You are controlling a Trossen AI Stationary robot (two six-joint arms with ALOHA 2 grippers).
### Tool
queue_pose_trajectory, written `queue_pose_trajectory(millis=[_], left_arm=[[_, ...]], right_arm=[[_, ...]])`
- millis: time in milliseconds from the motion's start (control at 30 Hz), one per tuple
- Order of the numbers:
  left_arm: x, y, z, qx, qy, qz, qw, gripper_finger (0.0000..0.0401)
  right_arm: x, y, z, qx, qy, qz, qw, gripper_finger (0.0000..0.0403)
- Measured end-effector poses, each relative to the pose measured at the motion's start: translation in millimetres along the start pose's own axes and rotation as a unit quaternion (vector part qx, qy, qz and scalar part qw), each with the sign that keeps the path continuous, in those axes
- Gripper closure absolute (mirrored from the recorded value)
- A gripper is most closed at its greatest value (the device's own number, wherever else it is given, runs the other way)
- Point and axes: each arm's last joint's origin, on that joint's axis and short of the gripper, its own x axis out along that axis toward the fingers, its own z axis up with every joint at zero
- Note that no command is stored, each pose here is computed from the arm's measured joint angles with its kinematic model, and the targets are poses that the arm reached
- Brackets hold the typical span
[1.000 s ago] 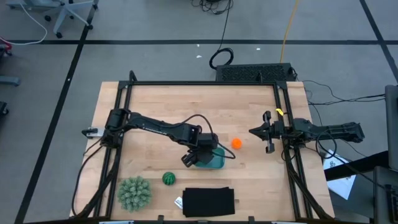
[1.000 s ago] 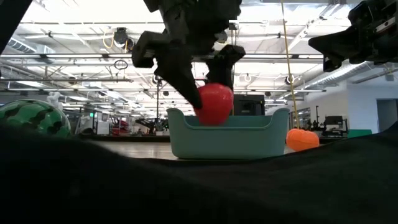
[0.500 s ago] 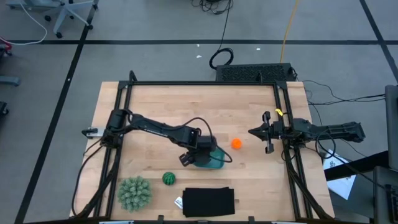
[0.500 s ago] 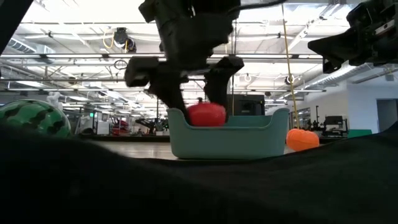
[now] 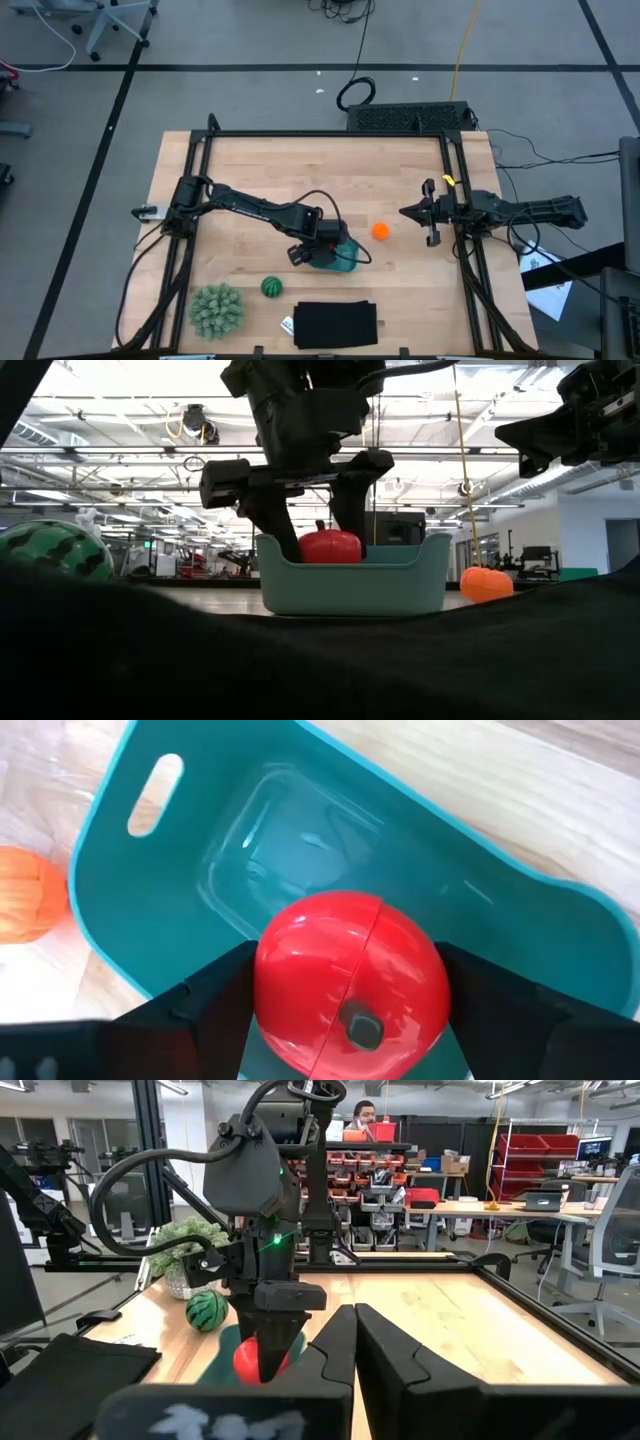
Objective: Pick and placing Produce into tupperware
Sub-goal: Put the apple into the basket
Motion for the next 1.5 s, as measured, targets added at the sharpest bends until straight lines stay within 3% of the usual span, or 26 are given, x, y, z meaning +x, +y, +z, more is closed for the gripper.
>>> queue_pose_trajectory(millis=[1500], left_arm=[[8.0,3.6,-7.6,-0.070,-0.009,-0.016,0.997,0.0101]], right_arm=[[0.1,0.0,0.0,0.001,0.000,0.000,1.000,0.0403]])
